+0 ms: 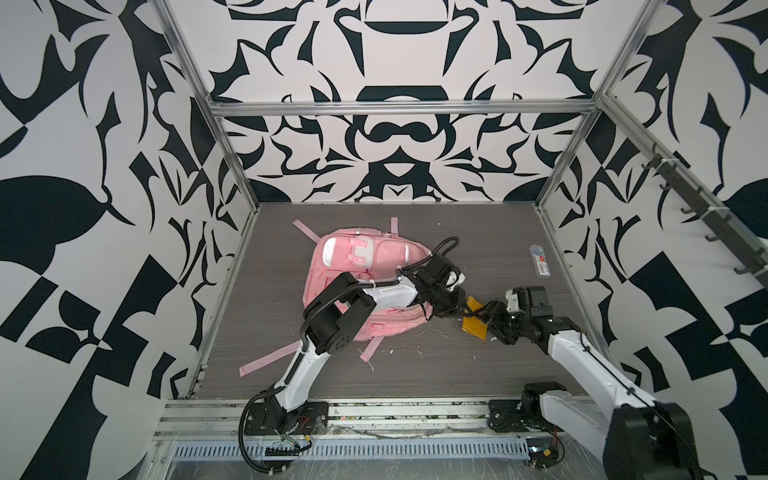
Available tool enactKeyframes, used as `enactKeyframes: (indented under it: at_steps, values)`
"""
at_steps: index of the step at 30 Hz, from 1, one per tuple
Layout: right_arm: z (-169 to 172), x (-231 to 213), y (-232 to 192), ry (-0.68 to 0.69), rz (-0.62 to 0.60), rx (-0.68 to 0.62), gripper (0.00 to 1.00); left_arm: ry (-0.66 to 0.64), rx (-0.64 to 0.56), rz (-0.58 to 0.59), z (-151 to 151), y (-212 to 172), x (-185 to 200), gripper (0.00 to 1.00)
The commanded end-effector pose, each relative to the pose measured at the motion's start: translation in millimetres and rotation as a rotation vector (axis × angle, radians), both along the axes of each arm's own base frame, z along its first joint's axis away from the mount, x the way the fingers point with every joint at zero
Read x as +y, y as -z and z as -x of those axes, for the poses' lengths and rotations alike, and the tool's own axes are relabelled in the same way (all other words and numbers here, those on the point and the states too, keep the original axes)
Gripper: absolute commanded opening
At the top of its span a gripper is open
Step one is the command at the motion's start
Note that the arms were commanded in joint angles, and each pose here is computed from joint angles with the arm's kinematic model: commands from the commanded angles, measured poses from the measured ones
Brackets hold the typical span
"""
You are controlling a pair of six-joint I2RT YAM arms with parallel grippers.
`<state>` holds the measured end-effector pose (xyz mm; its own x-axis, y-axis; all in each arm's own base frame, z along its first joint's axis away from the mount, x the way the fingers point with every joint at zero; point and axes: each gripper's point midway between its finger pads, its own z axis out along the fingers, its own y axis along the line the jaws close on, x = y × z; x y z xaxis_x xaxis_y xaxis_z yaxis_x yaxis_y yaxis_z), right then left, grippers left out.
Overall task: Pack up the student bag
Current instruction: 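Lift the wallet with the right gripper while the left lifts the backpack's top flap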
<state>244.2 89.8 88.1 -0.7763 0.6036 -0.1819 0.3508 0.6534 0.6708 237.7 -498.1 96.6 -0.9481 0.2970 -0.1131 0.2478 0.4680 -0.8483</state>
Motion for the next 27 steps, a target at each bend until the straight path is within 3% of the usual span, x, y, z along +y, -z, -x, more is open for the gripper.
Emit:
enactKeyframes:
  at_steps: [1, 8, 15, 19, 25, 27]
  values:
    - [-13.3, 14.1, -66.1, -0.130, -0.007, -0.240, 0.95, -0.006, -0.082, 0.099, -13.7, -65.4, 17.1, 0.00]
    - [-28.1, 32.4, -134.2, -0.324, 0.013, -0.401, 0.99, -0.076, -0.162, 0.180, -47.5, -133.8, 70.8, 0.00]
    - [-41.8, 73.7, -211.4, -0.538, -0.193, -0.657, 0.99, -0.067, -0.211, 0.288, -60.3, -185.4, 119.9, 0.00]
    - [-46.5, 92.5, -229.4, -0.644, -0.259, -0.696, 0.99, -0.065, -0.241, 0.314, -59.0, -196.9, 132.4, 0.00]
    - [-67.3, 114.2, -236.0, -0.668, -0.325, -0.699, 0.99, -0.054, -0.247, 0.360, -57.8, -207.5, 131.8, 0.00]
    - [-74.4, 117.9, -234.1, -0.667, -0.336, -0.698, 0.89, -0.055, -0.254, 0.381, -59.0, -213.5, 130.7, 0.00]
